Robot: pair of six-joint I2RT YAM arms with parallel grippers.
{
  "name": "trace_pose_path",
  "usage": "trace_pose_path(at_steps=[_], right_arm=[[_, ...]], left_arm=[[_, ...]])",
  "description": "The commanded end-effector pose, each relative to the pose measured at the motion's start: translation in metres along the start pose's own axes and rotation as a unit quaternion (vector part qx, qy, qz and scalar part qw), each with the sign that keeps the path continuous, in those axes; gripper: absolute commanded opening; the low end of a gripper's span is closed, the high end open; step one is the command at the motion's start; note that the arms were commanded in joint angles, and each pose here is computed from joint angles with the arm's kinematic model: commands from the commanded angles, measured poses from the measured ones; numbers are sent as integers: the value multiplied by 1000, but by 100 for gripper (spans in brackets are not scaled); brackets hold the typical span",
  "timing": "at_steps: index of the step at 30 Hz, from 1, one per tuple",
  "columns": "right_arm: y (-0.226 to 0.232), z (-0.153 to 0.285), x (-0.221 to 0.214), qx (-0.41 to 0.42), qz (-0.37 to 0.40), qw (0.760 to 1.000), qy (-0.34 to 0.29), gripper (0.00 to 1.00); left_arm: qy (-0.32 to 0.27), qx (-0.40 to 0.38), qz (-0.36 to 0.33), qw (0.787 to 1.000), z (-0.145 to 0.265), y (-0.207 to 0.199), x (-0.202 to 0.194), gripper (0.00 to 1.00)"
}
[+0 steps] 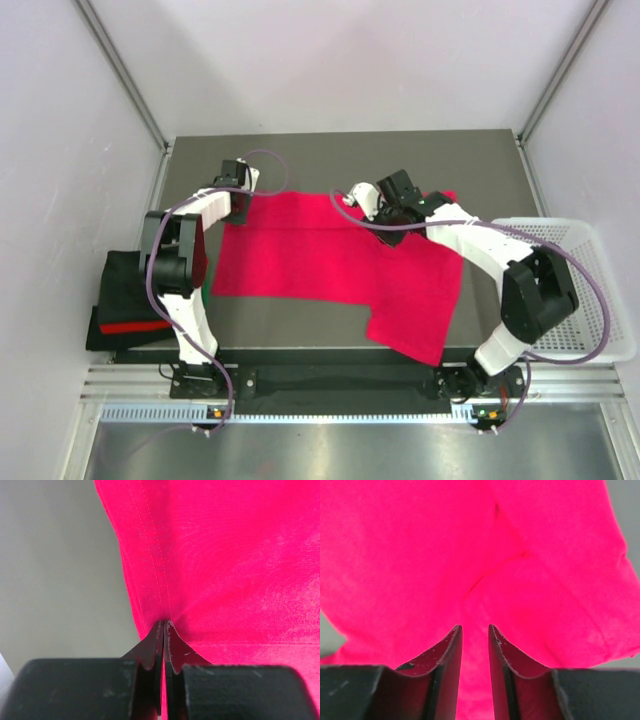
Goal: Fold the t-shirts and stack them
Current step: Fold the tshirt
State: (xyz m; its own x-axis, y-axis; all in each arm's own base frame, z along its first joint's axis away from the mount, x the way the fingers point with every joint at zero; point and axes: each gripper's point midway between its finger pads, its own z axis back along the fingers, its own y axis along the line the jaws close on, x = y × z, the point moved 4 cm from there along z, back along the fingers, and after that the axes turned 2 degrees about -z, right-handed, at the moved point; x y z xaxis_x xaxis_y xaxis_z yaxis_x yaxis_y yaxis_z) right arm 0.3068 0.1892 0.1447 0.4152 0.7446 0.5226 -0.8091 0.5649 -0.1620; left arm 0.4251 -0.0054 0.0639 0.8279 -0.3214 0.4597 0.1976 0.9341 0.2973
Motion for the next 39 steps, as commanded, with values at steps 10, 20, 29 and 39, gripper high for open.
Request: trace_pose_path(at_steps=[10, 20, 29, 39], right_arm=[[-62, -10, -53, -56, -48, 996, 52, 26], [-38, -15, -68, 33, -36, 998, 31, 28], [-43, -35, -77, 8, -10, 998, 59, 29], [-48, -53, -93, -8, -2, 996, 84, 34]], left_arm=[[-12, 10, 5, 1000, 9, 9, 11, 1], [-7, 6, 7, 1000, 7, 7, 7, 1], [-8, 7, 5, 1000, 7, 7, 7, 1], [-5, 7, 5, 1000, 5, 6, 5, 1]])
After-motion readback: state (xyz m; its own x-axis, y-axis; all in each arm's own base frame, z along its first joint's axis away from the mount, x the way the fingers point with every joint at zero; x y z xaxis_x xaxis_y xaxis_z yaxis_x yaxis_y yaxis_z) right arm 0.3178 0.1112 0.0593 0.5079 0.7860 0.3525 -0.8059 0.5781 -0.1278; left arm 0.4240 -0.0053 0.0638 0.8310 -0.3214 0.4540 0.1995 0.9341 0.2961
